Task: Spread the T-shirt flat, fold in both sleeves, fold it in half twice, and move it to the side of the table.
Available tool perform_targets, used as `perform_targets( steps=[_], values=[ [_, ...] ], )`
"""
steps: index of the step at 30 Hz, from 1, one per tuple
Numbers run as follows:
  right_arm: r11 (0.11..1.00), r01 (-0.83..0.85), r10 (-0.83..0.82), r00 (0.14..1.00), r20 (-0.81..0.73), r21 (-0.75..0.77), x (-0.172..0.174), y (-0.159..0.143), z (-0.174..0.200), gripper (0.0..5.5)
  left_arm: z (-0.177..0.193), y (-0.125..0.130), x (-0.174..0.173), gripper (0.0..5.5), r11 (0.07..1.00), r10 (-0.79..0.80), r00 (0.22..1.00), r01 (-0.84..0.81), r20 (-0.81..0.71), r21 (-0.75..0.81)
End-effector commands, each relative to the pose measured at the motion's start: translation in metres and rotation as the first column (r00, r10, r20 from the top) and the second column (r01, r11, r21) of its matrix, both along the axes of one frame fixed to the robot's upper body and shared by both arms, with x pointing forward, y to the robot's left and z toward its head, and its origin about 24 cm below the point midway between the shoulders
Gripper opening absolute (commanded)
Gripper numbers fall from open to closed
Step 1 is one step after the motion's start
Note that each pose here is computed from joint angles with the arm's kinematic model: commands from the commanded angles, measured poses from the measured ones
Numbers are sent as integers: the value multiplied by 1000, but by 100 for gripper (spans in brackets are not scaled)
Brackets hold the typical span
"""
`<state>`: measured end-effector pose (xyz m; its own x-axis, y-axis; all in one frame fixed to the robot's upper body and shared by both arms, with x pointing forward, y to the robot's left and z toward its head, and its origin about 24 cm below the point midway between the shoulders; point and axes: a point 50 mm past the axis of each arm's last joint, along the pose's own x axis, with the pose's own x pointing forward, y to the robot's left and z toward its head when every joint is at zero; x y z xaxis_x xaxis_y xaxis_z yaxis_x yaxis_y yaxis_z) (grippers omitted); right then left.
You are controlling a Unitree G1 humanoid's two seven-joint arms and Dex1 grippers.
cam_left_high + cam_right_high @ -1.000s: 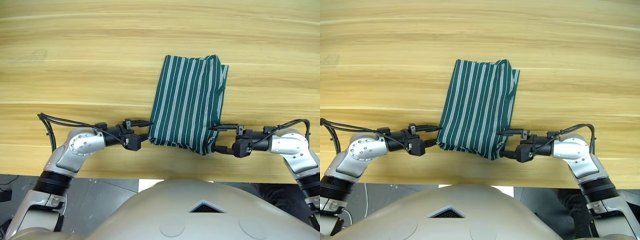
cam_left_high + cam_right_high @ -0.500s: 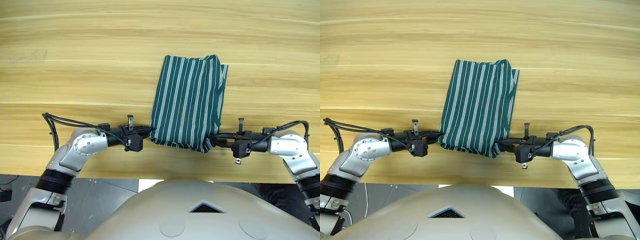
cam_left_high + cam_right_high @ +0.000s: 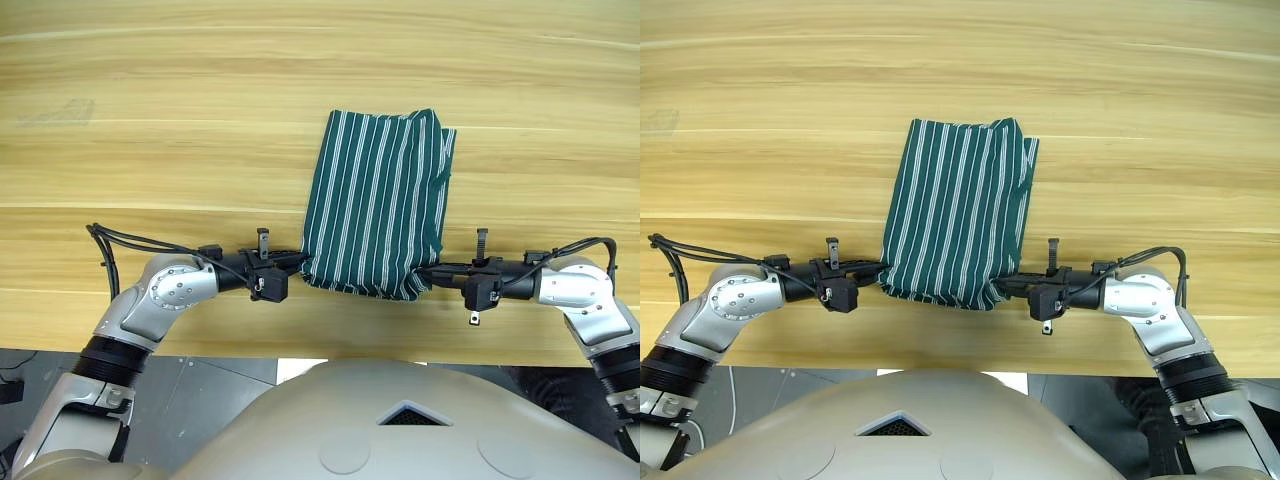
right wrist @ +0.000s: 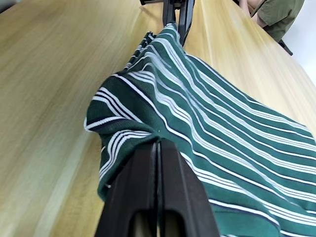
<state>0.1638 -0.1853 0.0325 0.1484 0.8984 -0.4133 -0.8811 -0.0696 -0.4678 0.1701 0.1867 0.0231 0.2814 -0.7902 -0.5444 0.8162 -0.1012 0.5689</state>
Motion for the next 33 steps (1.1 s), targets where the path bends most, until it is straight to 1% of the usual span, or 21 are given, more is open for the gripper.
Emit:
perform_targets(
  steps=[1,5,7,10,12,18,19,21,23,26,29,33],
  values=[
    [1000,8,-8,1000,-25,8,3,0,0,0,11,14,-6,21,999,26,999,-25,-31,32],
    [994,72,-59,988,-139,84,4,0,9,0,27,18,-21,21,997,68,990,-71,-127,-24],
    [993,87,-66,970,-232,82,3,-1,10,0,32,19,-26,21,994,91,981,-99,-174,-36],
    [992,119,-95,918,-385,39,0,-11,8,0,38,20,-26,21,993,110,974,-118,-197,-27],
    [988,148,-112,877,-468,40,1,-16,10,0,39,20,-26,21,993,114,973,-119,-198,-14],
    [969,201,-73,782,-619,140,6,-13,36,0,39,18,-32,21,993,112,969,-116,-219,-3],
    [965,212,-70,771,-633,151,7,-13,39,0,41,19,-33,21,993,116,968,-117,-224,10],
    [957,231,-64,753,-654,173,7,-14,45,0,44,26,-42,21,991,121,960,-101,-254,90],
    [953,241,-61,745,-664,183,5,-16,49,0,46,32,-59,21,985,117,940,-70,-321,156],
    [959,220,-50,753,-657,179,2,-16,54,0,57,27,-71,21,989,103,920,-53,-377,141],
    [964,205,-50,761,-646,166,1,-15,57,0,72,23,-72,21,992,98,908,-57,-408,111],
    [969,190,-43,762,-646,159,-2,-14,60,0,88,24,-72,21,992,114,890,-80,-442,96]
  ],
)
